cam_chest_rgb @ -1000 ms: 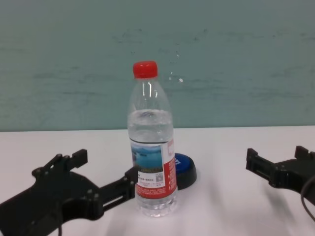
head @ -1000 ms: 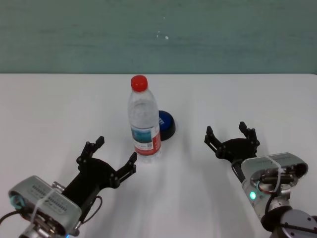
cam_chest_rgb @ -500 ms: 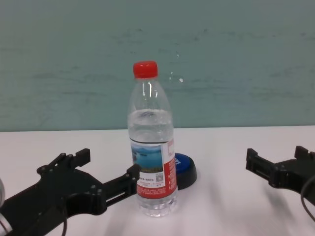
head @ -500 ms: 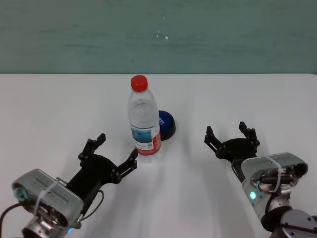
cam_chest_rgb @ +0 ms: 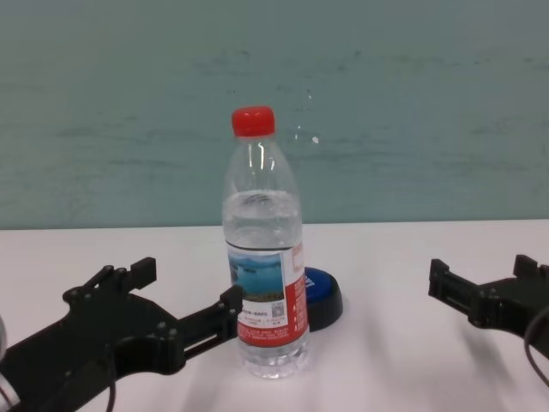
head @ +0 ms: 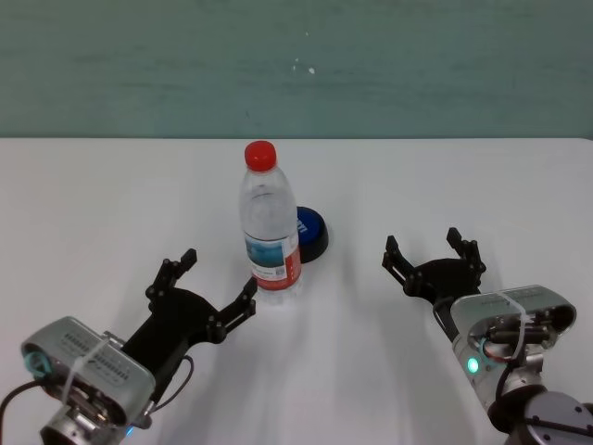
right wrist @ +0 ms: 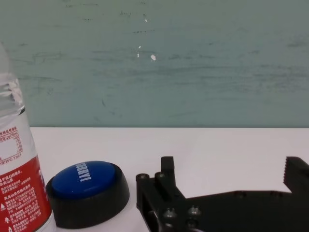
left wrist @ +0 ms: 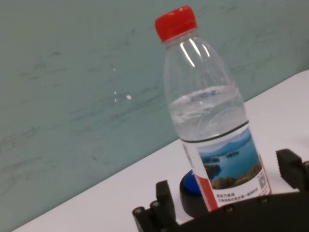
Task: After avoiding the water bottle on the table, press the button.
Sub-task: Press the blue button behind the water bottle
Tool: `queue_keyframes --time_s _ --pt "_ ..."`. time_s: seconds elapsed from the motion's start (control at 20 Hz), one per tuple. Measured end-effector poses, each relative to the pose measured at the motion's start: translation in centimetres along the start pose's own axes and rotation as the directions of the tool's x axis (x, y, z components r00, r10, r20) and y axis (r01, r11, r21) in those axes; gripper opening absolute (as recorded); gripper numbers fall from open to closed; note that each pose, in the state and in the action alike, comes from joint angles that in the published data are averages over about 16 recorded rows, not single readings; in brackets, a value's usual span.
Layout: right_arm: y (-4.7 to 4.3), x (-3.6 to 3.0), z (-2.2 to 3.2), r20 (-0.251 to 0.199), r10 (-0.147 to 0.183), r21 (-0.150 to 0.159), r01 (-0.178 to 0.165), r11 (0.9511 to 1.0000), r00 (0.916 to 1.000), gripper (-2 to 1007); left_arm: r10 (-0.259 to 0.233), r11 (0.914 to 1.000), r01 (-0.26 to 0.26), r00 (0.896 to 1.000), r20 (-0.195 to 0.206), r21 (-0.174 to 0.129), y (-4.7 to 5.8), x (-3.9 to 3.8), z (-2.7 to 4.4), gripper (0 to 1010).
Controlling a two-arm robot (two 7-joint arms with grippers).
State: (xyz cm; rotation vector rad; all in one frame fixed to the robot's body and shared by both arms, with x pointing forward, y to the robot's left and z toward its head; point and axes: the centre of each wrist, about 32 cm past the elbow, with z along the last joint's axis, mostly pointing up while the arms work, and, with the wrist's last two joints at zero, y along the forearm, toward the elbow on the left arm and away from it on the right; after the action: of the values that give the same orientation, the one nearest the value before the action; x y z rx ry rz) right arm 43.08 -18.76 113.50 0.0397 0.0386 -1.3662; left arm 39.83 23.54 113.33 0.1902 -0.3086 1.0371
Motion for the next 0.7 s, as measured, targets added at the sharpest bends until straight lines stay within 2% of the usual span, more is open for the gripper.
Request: queue_keyframes --time_s 0.35,0.7 --pt "0.0 0.0 0.0 0.0 0.0 0.0 0.0 1.0 1.0 1004 -0.007 1.0 0.007 1.0 0.014 -0.003 0.3 0.11 0.23 1000" --pt "0.0 0.0 0.0 0.0 0.0 0.0 0.0 1.0 1.0 1004 -0.029 0.9995 0.029 0.998 0.057 -0.007 2.3 0.72 1.02 1000"
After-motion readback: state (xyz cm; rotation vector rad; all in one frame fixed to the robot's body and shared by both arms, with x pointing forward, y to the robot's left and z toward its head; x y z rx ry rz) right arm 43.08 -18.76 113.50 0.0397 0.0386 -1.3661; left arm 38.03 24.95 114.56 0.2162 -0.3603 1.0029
